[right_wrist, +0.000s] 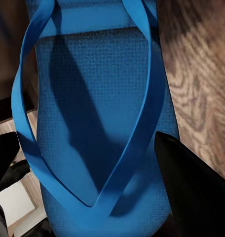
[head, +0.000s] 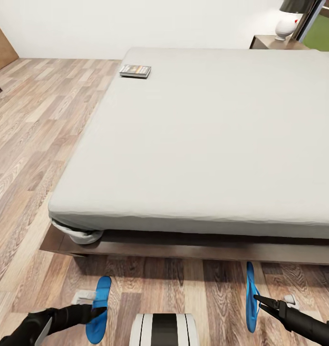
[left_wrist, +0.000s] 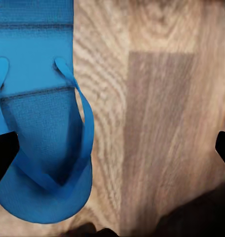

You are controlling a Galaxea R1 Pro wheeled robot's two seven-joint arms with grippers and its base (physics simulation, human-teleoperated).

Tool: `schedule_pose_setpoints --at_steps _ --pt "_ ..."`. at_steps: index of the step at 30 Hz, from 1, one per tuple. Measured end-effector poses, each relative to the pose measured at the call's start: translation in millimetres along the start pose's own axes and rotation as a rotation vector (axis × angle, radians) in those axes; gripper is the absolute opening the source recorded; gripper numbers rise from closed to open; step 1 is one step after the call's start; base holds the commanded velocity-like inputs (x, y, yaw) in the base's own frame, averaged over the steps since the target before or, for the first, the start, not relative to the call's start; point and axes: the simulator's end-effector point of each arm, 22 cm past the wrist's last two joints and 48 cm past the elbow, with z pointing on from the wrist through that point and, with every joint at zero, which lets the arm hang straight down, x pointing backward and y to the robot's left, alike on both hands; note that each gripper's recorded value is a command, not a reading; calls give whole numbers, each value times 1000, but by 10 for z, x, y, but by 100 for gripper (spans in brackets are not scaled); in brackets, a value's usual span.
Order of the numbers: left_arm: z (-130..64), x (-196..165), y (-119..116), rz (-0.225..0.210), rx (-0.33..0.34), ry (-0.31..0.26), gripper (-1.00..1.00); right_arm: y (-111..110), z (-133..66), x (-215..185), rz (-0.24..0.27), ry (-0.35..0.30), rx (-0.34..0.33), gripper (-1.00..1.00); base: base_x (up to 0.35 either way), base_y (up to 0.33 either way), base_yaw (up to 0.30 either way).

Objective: In the bedroom, move the book from the bed onto either nightstand, and place the two sandals side by side next to the bed.

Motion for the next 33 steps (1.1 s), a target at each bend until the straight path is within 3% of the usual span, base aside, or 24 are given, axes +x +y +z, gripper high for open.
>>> schedule_pose_setpoints --at_steps 7,13,17,22,29,31,33 --pt "-340 -169 -149 -48 199 -69 100 -11 -1 -16 -4 -6 5 -100 0 0 0" --pt "-376 -201 -159 -60 216 -85 100 -59 -5 11 0 -5 21 -100 0 0 0" --pt "-379 -204 -159 -61 217 -86 100 -332 -96 149 37 -6 107 -100 0 0 0" --pt "-366 -203 -177 -60 220 -87 100 -689 -249 237 -7 -34 232 -100 0 0 0" --pt "-361 -200 -186 -61 222 -87 100 -820 -338 256 -39 -60 275 -100 0 0 0" --pt "-359 -200 -188 -61 221 -87 100 -839 -349 211 -77 -77 286 -100 0 0 0" --pt "-357 -198 -190 -61 222 -87 100 -997 -415 93 -153 -115 369 -100 0 0 0"
